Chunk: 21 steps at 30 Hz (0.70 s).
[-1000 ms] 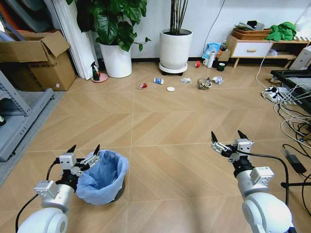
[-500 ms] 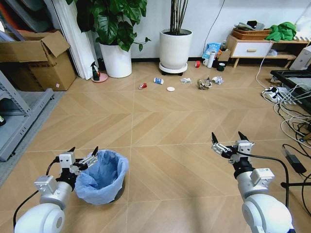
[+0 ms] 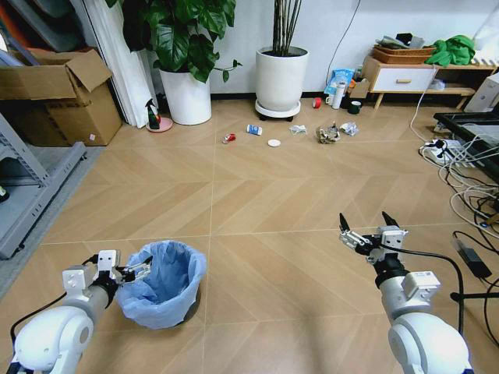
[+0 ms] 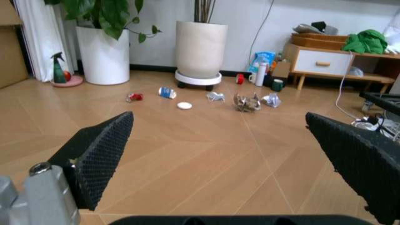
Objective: Pick up the trash bin and place the garbage on the floor into it.
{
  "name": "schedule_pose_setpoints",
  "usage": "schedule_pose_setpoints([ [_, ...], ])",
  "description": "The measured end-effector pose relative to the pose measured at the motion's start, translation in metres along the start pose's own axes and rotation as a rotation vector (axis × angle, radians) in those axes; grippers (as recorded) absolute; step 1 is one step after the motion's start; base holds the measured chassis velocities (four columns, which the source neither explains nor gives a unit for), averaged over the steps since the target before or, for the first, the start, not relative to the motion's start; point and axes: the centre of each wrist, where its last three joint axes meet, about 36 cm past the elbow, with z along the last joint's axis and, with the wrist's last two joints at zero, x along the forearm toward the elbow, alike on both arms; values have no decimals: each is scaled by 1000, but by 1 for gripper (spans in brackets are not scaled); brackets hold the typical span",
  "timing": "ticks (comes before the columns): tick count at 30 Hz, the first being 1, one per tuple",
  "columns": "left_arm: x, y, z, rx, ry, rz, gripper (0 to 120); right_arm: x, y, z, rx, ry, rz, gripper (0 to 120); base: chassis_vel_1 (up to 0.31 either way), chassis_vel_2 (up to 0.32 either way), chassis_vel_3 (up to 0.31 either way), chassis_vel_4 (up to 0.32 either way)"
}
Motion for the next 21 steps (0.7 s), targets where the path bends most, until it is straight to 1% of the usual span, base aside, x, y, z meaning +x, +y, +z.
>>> schedule_pose_setpoints([
  [1,-5,4,1,3,38,3,100,0,0,1,1,2,-1,100,0,0,0,0],
  [2,-8,7,2,9,50,6,100,1,0,1,2,3,0,100,0,0,0,0],
  [5,-12,11,3,18,57,6,100,1,-1,2,2,6,0,100,0,0,0,0],
  [6,-18,16,7,35,68,-3,100,1,2,5,-2,12,-7,100,0,0,0,0],
  [9,-20,19,10,48,74,-10,100,-1,5,6,-7,14,-18,100,0,0,0,0],
  [11,-25,26,16,60,90,-24,100,-3,10,10,-12,21,-36,100,0,0,0,0],
  [16,-33,35,23,58,113,-52,100,-5,16,13,-17,29,-56,100,0,0,0,0],
  [19,-35,36,23,52,118,-50,100,-6,18,15,-19,32,-58,100,0,0,0,0],
  [21,-38,32,23,44,121,-38,100,-8,20,17,-21,37,-62,100,0,0,0,0],
])
